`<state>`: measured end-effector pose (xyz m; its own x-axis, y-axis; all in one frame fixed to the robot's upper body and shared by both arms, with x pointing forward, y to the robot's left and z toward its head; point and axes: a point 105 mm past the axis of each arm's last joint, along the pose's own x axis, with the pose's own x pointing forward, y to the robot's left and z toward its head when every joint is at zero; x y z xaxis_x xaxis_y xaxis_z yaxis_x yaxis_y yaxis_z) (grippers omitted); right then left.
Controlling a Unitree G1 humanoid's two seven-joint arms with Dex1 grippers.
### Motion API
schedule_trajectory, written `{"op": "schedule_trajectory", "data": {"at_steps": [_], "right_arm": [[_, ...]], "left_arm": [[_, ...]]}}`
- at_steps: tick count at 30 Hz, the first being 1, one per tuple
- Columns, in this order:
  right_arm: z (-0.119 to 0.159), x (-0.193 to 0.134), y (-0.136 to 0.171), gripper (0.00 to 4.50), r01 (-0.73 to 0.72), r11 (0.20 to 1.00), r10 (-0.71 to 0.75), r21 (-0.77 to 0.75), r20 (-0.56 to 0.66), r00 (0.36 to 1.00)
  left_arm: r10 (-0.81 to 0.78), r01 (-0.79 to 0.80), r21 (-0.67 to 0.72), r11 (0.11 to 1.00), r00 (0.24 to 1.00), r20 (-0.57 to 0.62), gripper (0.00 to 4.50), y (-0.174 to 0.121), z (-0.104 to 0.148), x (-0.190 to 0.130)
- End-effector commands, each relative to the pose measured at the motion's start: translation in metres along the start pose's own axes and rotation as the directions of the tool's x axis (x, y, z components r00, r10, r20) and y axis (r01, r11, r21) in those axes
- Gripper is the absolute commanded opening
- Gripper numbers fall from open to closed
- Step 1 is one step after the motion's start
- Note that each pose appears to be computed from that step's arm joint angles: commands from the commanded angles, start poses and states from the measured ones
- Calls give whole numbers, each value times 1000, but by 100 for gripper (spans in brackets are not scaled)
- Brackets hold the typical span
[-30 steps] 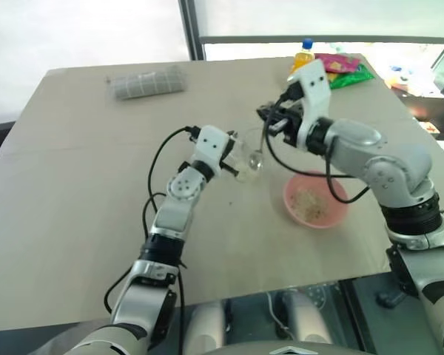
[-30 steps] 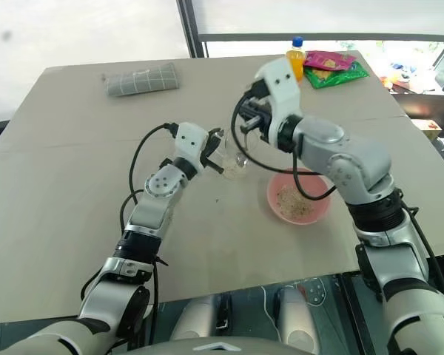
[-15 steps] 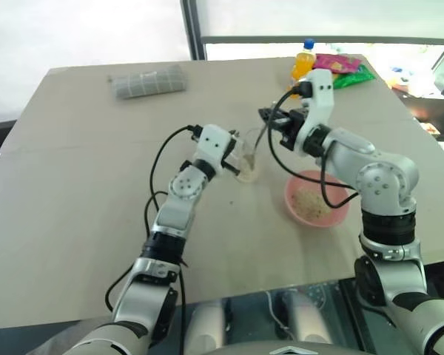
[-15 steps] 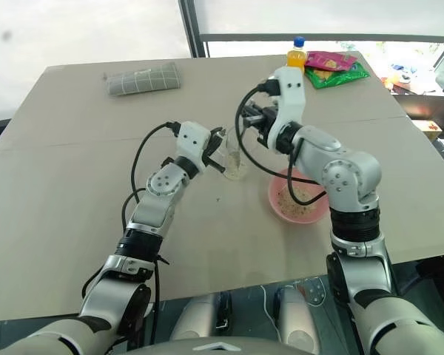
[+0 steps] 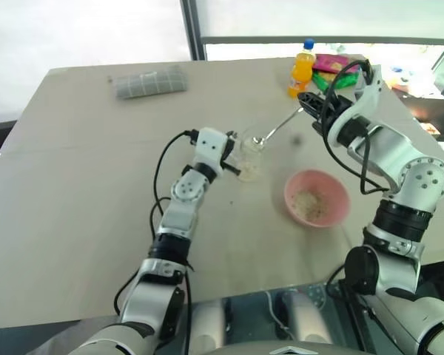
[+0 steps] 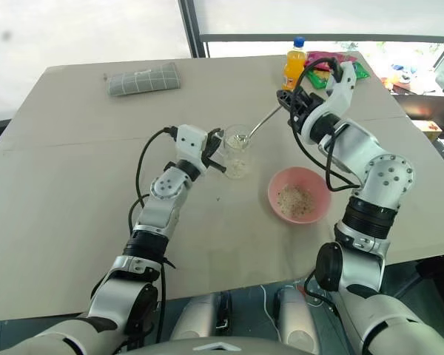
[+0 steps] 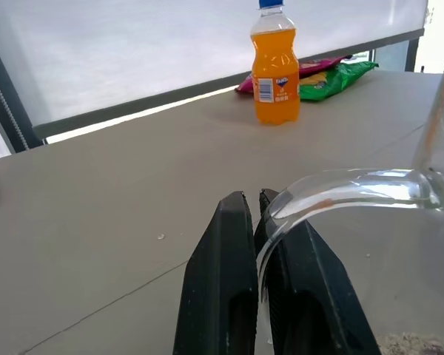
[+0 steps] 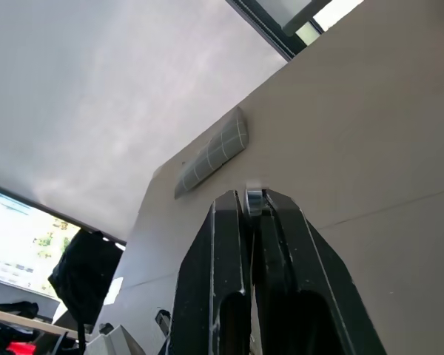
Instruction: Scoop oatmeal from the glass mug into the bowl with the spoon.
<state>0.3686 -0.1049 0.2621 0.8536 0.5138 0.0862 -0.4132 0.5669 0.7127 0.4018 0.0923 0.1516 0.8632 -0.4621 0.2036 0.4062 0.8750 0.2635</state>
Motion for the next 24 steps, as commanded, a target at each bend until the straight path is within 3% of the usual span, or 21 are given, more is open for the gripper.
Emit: {"op": "schedule_trajectory", "data": {"at_steps": [1,12,24], "right_arm": [[19,-10,5,0,-19,1000,18,13,61,998],[31,-20,1,0,-1,999,-4,52,98,995],[27,-30,-13,0,26,987,-46,159,124,991]], "left_arm": [[2,0,-46,999,1000,29,3,-5,1,2],[-28,42,-143,989,995,100,3,-22,11,10],[-19,37,-199,979,995,93,3,-23,8,13]]}}
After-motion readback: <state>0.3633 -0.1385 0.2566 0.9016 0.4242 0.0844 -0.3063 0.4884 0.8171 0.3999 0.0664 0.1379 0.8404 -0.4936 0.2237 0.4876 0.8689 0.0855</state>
